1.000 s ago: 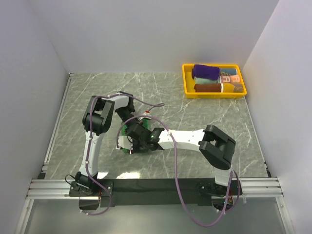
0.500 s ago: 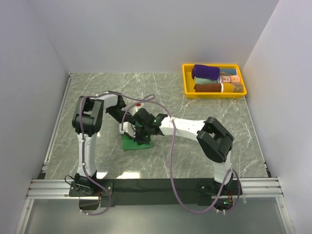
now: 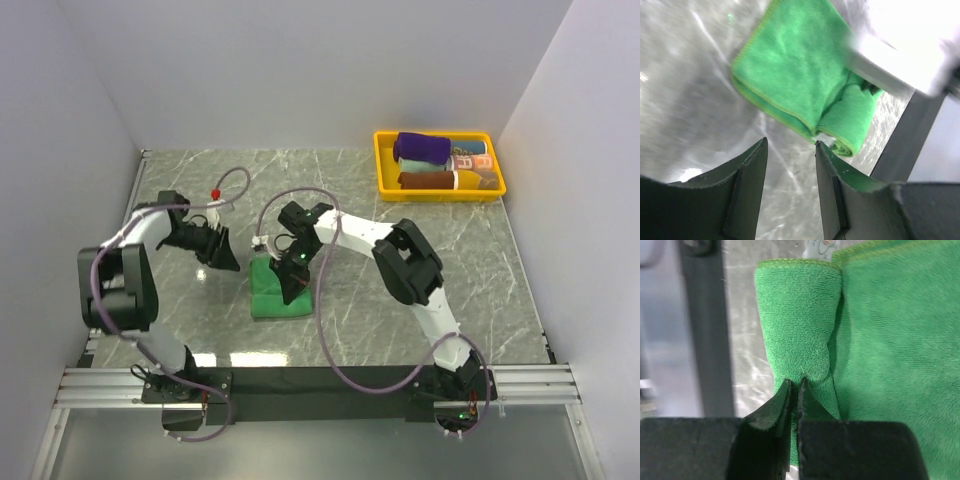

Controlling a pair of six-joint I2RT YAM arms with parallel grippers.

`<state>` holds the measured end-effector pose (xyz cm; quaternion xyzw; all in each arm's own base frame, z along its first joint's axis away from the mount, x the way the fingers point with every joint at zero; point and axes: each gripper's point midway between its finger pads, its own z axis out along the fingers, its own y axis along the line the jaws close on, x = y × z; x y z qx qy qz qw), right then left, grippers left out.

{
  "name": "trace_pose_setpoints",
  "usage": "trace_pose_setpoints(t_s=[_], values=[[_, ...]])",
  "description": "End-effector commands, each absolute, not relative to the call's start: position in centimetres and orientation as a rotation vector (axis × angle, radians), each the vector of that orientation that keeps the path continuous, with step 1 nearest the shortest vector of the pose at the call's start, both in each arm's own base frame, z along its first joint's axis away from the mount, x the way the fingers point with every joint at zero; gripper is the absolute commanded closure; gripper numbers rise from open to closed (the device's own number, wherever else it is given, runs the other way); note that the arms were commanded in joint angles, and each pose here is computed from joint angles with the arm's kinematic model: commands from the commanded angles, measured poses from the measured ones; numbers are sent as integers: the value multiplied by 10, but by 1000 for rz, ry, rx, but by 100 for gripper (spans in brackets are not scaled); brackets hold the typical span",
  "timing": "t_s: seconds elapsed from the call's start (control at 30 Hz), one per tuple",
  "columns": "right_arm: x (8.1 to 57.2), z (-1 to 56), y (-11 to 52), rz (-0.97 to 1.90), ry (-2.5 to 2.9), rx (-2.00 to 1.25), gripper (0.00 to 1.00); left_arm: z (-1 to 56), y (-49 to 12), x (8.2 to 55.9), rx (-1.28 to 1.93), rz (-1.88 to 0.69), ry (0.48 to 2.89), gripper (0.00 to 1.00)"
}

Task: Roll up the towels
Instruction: Roll the towel

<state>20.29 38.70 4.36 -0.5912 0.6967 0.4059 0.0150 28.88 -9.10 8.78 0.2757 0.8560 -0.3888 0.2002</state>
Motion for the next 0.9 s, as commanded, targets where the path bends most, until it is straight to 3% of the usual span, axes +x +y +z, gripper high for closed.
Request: trace_pose_setpoints(t_s=[0.0,0.33,0.67,0.8,0.87], values=[[167,11,353,1483,2585,-1764,100,105,-104,285,829,-988,2270,52],[192,-24,355,1553,2800,-1541,100,98,-162,222,1436,-494,1934,44],[198,-40,360,1626,2873,-1410,100,70,-211,201,1778,-384,1737,41],[200,-38,362,1638,2855,-1405,100,47,-213,198,1872,-328,1732,42],[201,-37,362,1634,2851,-1403,100,31,-207,195,1924,-316,1767,47]])
